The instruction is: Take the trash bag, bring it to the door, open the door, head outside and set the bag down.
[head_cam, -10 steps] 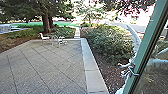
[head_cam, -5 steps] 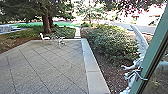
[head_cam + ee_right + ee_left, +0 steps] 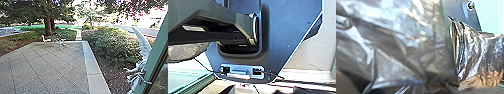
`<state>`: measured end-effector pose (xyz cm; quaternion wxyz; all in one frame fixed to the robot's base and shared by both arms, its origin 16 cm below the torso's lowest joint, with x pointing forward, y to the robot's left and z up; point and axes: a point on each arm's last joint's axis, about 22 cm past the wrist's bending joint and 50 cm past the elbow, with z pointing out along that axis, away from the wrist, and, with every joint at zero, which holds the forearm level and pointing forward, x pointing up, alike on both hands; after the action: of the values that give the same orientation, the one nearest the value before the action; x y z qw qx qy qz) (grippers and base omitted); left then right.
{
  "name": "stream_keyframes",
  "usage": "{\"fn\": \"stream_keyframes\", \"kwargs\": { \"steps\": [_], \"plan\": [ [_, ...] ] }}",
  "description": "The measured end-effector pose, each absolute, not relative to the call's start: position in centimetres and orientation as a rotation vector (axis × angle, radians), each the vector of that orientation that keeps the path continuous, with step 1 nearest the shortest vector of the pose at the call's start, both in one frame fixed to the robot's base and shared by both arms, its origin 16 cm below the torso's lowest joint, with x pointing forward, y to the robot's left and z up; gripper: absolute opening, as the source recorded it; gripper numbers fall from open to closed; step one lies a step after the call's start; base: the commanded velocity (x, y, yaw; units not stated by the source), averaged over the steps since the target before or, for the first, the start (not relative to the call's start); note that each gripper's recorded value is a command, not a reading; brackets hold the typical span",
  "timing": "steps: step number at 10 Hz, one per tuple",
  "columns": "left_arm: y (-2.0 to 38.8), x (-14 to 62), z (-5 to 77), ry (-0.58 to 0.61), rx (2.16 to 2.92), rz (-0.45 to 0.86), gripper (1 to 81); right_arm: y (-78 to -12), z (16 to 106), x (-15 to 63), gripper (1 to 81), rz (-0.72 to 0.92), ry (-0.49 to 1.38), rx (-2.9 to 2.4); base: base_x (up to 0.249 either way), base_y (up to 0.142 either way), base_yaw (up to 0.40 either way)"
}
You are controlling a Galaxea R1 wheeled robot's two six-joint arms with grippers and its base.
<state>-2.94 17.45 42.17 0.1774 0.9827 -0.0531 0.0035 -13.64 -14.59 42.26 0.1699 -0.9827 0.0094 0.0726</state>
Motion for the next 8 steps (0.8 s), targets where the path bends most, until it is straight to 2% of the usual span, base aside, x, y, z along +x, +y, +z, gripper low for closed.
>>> {"fn": "stream_keyframes", "kwargs": {
  "steps": [1,8],
  "plan": [
    [17.71,-2.66,42.14,-0.151,2.786,0.018,1.0,-14.30,42.24,-13.25,81.1,0.192,0.026,-2.790,0.100,0.000,0.000],
    [17.78,-2.41,42.17,-0.138,2.788,0.029,1.0,-14.65,42.20,-13.01,81.1,0.194,0.008,-2.794,0.000,0.000,0.000]
  ]
}}
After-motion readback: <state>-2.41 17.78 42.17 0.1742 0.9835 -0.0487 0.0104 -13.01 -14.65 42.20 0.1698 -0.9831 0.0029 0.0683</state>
